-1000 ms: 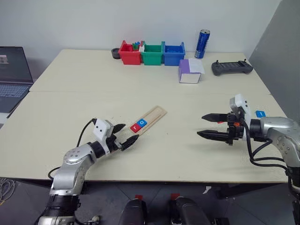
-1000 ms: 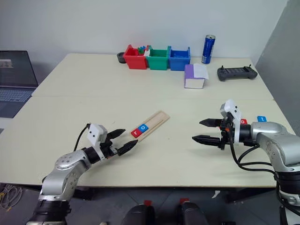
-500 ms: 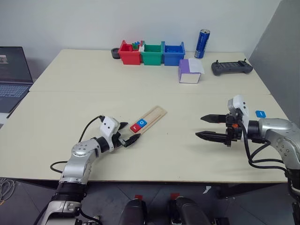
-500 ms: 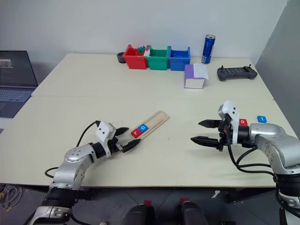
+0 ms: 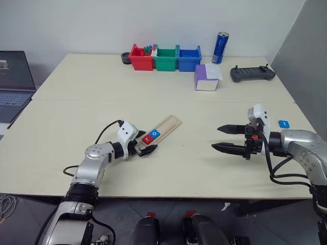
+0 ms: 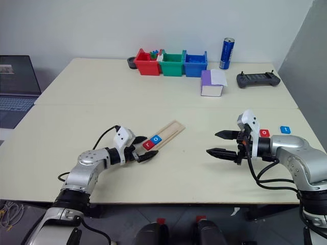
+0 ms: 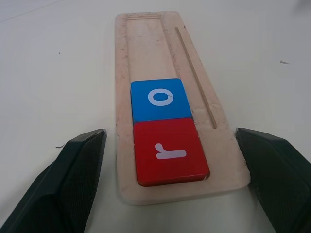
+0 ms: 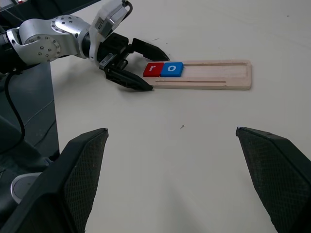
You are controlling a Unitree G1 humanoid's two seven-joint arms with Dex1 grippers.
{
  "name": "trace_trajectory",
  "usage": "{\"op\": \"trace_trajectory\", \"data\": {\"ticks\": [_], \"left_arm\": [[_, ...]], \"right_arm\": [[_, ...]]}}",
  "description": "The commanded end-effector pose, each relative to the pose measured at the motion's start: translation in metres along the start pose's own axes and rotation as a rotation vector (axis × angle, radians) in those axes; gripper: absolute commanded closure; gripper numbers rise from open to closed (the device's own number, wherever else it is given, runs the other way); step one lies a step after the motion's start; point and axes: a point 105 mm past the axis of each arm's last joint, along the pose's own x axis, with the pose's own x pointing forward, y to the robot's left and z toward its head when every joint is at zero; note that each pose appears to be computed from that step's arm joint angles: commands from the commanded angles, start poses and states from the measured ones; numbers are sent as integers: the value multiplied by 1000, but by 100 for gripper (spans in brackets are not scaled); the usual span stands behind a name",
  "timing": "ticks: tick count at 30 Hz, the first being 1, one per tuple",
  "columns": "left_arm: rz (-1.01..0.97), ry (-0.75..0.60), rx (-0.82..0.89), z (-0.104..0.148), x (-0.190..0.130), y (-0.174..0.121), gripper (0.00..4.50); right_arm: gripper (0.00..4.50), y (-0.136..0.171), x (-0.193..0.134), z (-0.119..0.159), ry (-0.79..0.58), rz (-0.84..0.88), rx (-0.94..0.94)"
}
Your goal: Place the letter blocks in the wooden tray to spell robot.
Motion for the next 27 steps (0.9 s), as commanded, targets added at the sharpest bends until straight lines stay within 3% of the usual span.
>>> {"op": "trace_trajectory", "data": {"ticks": [1, 6, 11, 17, 21, 27], "left_arm": [[0, 36, 26, -3, 1, 5, 0], [-15, 47, 32, -3, 4, 5, 0], [-33, 51, 26, -4, 6, 2, 112], [-86, 93, 87, -11, 16, -5, 112], [-126, 50, 82, -6, 32, -14, 112], [-333, -5, 151, 8, 51, -43, 112]], "right_arm": [[2, 5, -2, 10, -32, 6, -37], [2, 6, -3, 9, -35, -3, -36], [0, 6, -5, 9, -37, -12, -35], [0, 9, -10, 7, -31, -26, -35], [0, 13, -18, 2, -9, -43, -32], [0, 20, -26, -3, 4, -64, -26]]}}
